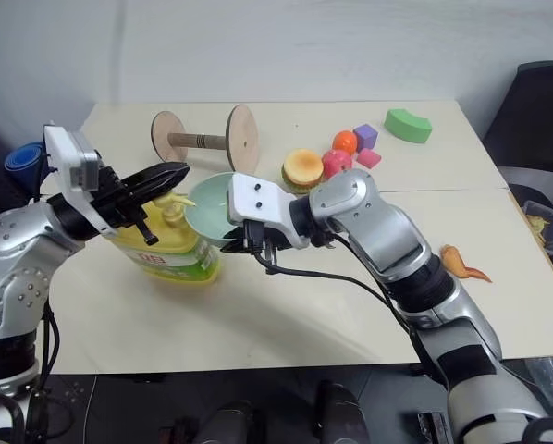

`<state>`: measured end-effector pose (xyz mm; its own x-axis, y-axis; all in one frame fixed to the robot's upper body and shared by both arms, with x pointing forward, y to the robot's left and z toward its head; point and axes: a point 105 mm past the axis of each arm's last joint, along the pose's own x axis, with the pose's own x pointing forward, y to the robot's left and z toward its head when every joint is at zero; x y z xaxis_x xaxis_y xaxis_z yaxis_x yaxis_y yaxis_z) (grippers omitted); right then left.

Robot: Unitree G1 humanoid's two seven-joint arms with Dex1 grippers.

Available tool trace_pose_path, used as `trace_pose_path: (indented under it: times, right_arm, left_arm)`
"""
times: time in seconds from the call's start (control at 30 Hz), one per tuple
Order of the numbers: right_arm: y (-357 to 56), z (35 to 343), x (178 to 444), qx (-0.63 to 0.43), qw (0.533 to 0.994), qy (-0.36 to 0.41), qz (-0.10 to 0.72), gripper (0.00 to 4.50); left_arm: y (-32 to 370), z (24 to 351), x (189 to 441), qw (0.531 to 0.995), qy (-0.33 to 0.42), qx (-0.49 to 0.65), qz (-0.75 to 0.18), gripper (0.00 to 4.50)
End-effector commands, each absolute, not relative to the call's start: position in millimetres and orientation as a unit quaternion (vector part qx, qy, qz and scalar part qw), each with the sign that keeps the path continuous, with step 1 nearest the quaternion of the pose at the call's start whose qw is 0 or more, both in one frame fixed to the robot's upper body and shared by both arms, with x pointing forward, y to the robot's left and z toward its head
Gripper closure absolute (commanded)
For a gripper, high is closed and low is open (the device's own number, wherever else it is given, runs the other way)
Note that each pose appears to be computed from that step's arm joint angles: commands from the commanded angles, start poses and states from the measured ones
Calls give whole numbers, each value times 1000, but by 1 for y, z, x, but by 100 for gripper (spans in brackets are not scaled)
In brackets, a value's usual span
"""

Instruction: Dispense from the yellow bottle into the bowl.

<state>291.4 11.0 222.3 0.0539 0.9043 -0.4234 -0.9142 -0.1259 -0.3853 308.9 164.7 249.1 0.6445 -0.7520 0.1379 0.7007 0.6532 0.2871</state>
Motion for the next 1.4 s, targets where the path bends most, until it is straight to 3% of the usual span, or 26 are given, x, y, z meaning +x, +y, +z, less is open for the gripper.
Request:
trace_pose_path:
  times: [0.03,0.23,0.33,0.47,0.6,0.73,0.87,0.97,1.03,1.13,1.4]
  right_arm:
    - [17,238,285,-300,653,-29,695,450]
    - [15,236,285,-294,655,-24,696,450]
    - [3,231,289,-292,665,-22,687,450]
    - [-38,205,307,-350,684,-8,640,450]
    - [-76,182,317,-321,728,13,606,450]
    - [-102,146,329,-324,752,8,574,450]
    - [-118,115,335,-327,763,18,557,450]
    - [-122,110,337,-302,780,9,548,450]
    - [-126,116,332,-281,785,-4,552,389]
    - [-131,121,317,-257,786,-16,562,307]
    - [-180,129,257,-183,820,-40,541,21]
  left_arm:
    - [174,183,321,920,-4,85,-381,448]
    - [173,191,320,923,-45,68,-377,448]
    - [176,232,316,914,-138,47,-378,448]
    - [173,277,284,863,-243,77,-436,448]
    - [169,263,259,833,-183,134,-505,448]
    - [173,227,238,824,-100,122,-545,448]
    - [179,193,227,827,-42,108,-551,448]
    - [188,170,224,839,-12,97,-536,448]
    - [198,154,225,855,6,85,-512,450]
    - [211,140,226,869,25,84,-488,396]
    - [237,104,226,885,36,195,-422,149]
